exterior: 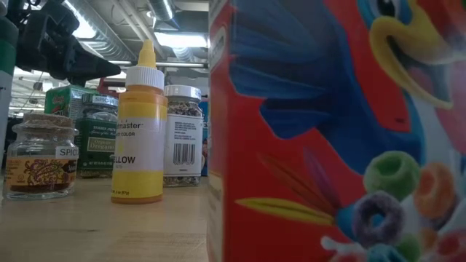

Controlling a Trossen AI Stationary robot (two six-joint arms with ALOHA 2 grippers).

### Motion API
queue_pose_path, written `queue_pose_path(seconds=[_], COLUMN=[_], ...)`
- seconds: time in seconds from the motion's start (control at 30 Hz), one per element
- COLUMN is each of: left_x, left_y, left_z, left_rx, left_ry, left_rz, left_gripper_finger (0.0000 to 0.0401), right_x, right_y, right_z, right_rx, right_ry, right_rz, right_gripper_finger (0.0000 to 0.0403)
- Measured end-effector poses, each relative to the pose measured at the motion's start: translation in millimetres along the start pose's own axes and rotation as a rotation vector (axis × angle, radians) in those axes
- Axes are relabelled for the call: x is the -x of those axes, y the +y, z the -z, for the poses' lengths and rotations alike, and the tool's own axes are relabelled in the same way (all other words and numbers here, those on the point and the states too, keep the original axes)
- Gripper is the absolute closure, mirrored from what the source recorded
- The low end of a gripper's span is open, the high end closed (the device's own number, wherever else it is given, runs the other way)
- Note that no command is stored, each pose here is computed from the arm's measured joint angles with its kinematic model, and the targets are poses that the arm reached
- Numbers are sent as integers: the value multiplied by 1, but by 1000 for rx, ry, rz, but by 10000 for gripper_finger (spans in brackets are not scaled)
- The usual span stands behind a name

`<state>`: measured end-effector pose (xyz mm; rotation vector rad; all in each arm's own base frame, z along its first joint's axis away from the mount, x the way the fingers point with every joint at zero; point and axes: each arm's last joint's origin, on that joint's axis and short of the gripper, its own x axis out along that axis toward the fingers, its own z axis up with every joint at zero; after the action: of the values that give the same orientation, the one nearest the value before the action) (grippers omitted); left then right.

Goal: Pick & Place Kitchen Items
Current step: Put the yellow cereal box into the right green bin

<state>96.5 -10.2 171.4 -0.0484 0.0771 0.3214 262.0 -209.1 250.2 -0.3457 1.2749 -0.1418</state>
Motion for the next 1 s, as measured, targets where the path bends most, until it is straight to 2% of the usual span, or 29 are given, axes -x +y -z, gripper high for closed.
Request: queue_pose_path(seconds=[0.27,0.43,0.77,1.0], left_x=[0,0,0,0], left_y=[0,0,0,0], left_z=[0,0,0,0], left_rx=[-9,-9,-9,-9], left_ry=[0,0,0,0], left_rz=[0,0,1,0], left_gripper_finger=[397,397,397,397], right_x=[-18,-19,-19,-19], right_y=[-1,-3,-4,-9], right_z=[1,-1,-1,-3], right_rx=[-12,-27,-50,-58], right_ry=[36,34,33,64], right_rz=[-36,3,12,111], right_gripper_finger=[280,245,177,155])
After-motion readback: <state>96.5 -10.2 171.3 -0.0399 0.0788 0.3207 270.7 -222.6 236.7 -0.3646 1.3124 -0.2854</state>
